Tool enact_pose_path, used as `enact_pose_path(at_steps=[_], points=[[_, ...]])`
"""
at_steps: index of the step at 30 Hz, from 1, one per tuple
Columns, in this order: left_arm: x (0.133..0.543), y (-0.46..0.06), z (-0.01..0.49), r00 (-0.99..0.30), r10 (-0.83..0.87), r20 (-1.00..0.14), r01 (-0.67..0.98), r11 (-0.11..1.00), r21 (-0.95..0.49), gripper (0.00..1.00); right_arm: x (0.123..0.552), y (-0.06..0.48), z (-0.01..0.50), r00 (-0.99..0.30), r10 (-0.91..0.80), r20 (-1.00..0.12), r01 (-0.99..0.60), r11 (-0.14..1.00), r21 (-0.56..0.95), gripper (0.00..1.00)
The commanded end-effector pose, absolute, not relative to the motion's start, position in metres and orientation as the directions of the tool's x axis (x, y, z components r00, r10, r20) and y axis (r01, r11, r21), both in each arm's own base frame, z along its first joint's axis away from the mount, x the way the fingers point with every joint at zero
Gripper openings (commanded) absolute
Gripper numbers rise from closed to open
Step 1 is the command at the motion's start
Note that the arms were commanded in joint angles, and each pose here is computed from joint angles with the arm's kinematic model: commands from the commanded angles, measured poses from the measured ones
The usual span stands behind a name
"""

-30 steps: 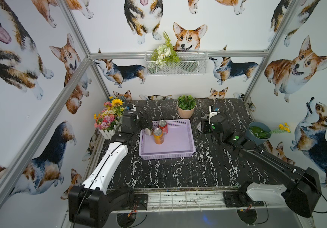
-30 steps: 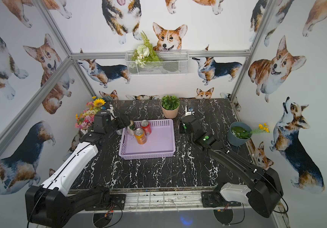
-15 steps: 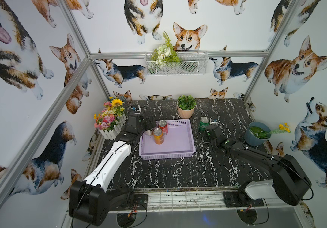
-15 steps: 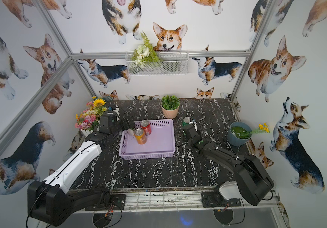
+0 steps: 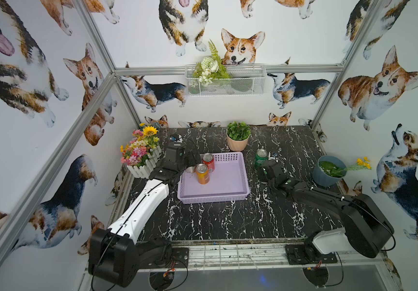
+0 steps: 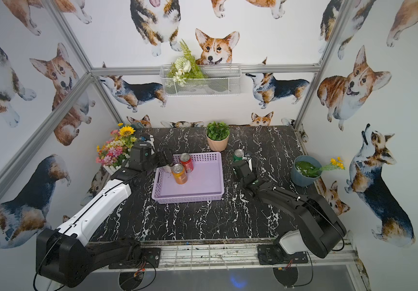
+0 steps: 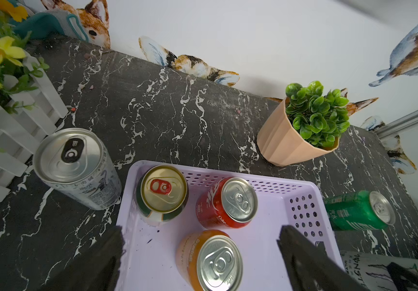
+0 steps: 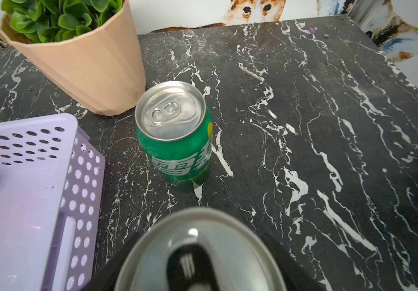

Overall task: Take out the drinks from the basket
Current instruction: Place the drink at the center of the board.

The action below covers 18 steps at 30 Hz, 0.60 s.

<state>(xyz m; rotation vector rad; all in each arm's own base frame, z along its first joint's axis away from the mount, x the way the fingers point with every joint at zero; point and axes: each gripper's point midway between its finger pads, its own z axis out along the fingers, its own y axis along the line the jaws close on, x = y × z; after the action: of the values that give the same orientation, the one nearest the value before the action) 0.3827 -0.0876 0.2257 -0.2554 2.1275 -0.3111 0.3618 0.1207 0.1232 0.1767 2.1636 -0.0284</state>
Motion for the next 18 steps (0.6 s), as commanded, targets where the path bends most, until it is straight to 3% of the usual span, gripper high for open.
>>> enact_pose_path(at_steps=[1,2,9,18], points=[[0.383,-0.087,0.228,-0.536,-0.294,-0.791,-0.064,0.949,-0.310,1.00,0.368,0.124,0.136,-0.516,0.157,-0.842,0.149,0.984,0.092,0.94],[0.383,-0.088,0.228,-0.537,-0.292,-0.791,-0.061,0.949,-0.309,1.00,0.368,0.124,0.138,-0.512,0.158,-0.845,0.149,0.984,0.093,1.00],[0.383,-0.097,0.223,-0.552,-0.273,-0.788,-0.048,0.954,-0.297,1.00,0.368,0.119,0.175,-0.433,0.196,-0.880,0.159,0.977,0.139,1.00],[0.385,-0.124,0.196,-0.618,-0.194,-0.762,-0.021,0.973,-0.230,0.96,0.366,0.134,0.221,-0.376,0.237,-0.896,0.059,0.971,0.232,0.99]])
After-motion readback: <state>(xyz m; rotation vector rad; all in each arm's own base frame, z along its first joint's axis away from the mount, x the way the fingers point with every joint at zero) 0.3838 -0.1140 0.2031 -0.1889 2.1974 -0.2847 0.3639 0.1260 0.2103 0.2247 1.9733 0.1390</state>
